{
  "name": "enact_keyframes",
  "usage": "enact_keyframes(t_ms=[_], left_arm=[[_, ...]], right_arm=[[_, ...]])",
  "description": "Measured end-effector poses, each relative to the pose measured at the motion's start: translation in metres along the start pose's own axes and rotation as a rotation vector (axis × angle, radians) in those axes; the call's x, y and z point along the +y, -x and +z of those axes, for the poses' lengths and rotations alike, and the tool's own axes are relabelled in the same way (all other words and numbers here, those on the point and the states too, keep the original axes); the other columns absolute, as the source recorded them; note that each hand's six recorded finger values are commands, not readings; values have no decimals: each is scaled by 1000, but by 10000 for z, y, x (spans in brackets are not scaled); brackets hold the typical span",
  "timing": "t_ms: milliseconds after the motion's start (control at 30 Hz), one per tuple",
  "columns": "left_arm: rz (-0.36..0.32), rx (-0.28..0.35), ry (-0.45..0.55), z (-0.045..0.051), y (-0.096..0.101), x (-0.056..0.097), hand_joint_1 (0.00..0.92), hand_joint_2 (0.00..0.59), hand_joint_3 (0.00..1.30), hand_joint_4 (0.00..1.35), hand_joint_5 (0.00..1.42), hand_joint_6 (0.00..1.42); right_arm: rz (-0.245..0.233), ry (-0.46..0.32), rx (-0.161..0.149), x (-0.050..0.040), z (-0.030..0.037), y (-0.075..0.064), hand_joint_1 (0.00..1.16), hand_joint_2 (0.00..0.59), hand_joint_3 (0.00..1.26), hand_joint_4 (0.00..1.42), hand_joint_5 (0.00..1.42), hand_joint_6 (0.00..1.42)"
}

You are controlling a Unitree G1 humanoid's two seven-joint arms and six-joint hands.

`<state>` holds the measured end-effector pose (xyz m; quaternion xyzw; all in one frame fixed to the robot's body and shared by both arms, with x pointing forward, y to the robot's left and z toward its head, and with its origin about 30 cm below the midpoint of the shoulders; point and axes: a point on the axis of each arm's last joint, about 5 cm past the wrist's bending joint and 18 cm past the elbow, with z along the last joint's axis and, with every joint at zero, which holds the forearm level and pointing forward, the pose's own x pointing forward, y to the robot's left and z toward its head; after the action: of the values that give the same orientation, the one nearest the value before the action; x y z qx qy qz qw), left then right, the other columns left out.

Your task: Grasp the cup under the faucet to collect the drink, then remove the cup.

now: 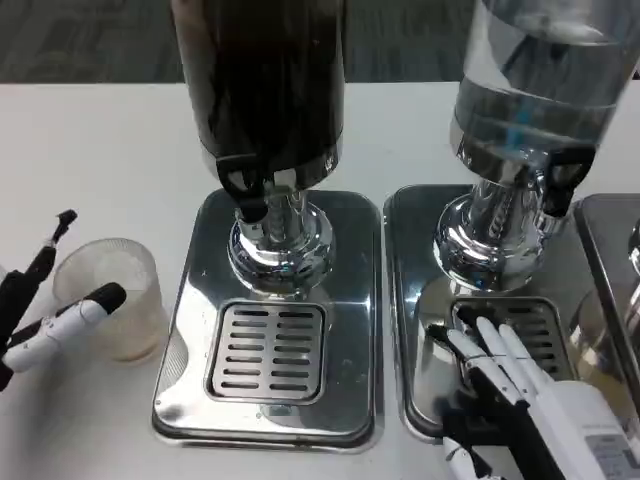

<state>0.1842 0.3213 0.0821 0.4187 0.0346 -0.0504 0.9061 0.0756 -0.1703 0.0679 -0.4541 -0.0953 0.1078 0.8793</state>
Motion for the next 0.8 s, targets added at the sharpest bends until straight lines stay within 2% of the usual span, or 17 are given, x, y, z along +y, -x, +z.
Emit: enact_keyframes(t_ms=[133,200,433,600,800], left_arm=[[-4,15,2,-54,20,12,0,0,0,0,0,95],[-7,26,4,-85,34,17,0,0,0,0,0,96],[-1,15,-6,-96,-1,53,1,0,0,0,1,103],[-5,-1,-69,-79,-40,86,69,0,0,0,5,116],[-24,-26,-126,-48,-94,86,90,0,0,0,15,122]], right_arm=[[-18,-13,3,36,70,-33,446,586,127,2,0,177],[-13,-12,-9,58,109,-42,446,586,127,2,0,177],[-11,-14,-4,81,132,-49,446,586,127,2,0,177],[-11,-22,-6,96,148,-54,447,586,133,11,0,188],[-17,-30,-8,107,162,-59,445,586,136,12,0,193]])
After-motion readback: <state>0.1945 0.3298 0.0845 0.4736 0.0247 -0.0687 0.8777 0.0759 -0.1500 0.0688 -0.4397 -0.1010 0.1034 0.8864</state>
